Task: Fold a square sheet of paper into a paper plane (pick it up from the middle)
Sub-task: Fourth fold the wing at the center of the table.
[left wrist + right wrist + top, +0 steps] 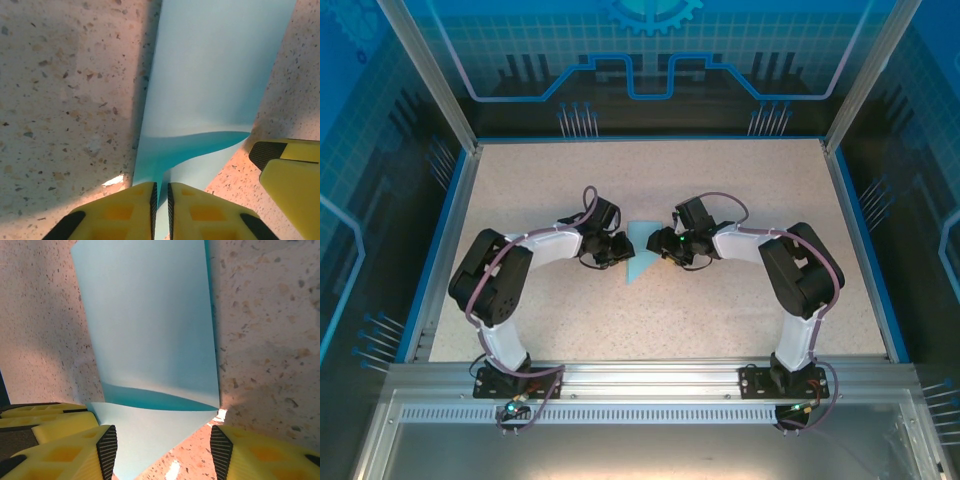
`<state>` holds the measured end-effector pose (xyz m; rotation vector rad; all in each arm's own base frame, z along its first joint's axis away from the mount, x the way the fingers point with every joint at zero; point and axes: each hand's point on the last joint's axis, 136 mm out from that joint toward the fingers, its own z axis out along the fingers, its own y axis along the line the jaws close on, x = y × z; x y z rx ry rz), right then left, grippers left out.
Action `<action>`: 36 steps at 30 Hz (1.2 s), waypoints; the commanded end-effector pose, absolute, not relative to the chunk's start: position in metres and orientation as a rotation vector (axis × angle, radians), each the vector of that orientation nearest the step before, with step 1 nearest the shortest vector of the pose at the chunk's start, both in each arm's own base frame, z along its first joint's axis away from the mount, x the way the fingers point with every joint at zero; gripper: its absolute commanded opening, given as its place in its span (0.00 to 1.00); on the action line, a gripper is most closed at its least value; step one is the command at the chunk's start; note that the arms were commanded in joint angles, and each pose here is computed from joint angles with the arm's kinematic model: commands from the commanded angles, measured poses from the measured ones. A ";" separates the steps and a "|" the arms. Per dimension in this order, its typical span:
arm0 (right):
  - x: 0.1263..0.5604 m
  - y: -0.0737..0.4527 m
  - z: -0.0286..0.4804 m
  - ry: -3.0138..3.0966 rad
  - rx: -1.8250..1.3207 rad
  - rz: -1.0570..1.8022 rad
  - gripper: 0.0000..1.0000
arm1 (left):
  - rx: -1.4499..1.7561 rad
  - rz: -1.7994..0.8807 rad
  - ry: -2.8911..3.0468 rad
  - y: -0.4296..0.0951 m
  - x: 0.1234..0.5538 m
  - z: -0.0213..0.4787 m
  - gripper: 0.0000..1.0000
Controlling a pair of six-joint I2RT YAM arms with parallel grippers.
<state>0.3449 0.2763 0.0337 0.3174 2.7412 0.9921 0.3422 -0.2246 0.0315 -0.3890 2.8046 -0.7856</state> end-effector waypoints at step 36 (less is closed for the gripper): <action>0.336 0.323 0.033 2.774 0.101 1.204 0.40 | -0.443 -0.745 2.799 -0.210 0.351 0.031 0.09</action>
